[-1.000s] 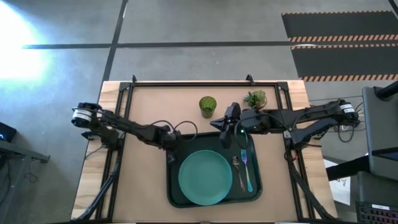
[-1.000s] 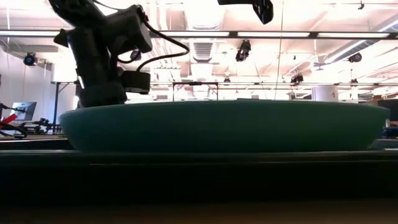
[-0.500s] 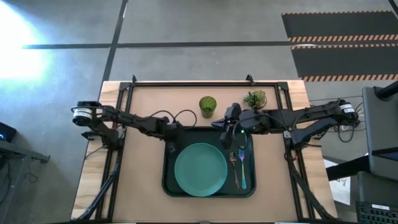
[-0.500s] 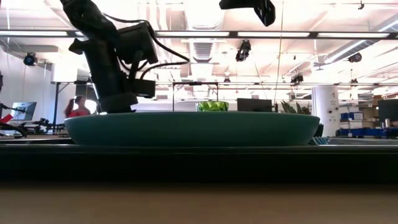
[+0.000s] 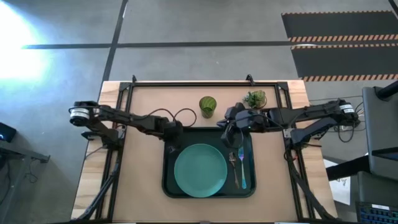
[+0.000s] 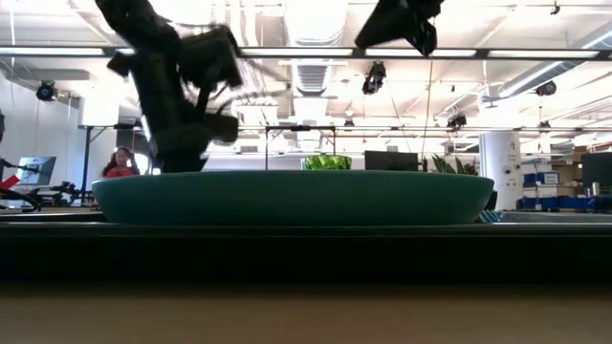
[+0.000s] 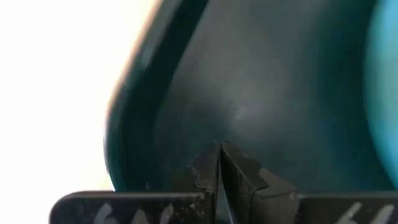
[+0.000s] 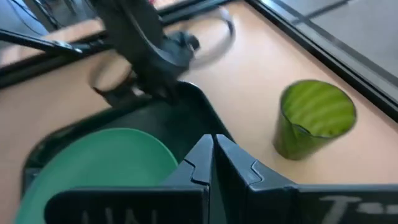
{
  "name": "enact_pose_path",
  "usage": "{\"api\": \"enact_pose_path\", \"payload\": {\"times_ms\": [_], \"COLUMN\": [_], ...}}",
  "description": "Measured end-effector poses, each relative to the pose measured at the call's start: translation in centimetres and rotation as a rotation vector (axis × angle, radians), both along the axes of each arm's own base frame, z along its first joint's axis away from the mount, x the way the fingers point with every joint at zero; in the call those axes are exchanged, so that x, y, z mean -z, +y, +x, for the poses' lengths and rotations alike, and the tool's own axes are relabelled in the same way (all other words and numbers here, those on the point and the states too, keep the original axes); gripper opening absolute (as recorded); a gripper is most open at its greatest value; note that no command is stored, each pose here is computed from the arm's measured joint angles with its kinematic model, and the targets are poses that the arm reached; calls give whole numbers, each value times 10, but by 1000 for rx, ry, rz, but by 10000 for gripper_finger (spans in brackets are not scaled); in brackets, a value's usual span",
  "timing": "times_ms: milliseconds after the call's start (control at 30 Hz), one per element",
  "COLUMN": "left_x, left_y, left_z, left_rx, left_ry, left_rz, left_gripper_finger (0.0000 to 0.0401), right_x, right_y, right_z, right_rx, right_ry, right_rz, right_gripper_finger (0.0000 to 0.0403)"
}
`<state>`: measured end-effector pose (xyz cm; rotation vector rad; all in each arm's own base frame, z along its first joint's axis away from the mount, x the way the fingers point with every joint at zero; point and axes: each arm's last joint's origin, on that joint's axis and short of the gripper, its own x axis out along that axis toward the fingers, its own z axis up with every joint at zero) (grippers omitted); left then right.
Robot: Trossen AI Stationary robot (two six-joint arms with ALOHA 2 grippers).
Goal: Pick and place plate/cup/fork/spoon on tray
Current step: Move the black tray to the center of the table, then put the drinking glass on the serving tray on the top left of the blue plate
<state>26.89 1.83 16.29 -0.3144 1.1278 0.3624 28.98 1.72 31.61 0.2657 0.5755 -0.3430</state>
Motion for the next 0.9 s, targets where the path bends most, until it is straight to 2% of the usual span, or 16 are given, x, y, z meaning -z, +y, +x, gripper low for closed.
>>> {"api": "enact_pose_path", "payload": {"times_ms": [267,433,600,767,900], "left_x": [-41,-59,-68,-71,-80], "left_y": [1,4,9,11,10], "left_z": [-9,-19,-23,-18,-10], "left_rx": [-10,5,24,171,304], "left_ry": [-149,-205,-241,-262,-276], "left_rz": [46,153,185,276,294], "left_gripper_finger": [0,0,0,0,7], "right_x": [1,7,19,23,0], "right_y": [-11,-11,-12,-11,-11], "right_z": [0,5,17,26,29], "right_rx": [35,32,57,99,94], "right_ry": [10,33,44,50,-27], "right_rz": [-2,-10,16,84,84], "right_gripper_finger": [9,9,9,9,9]}}
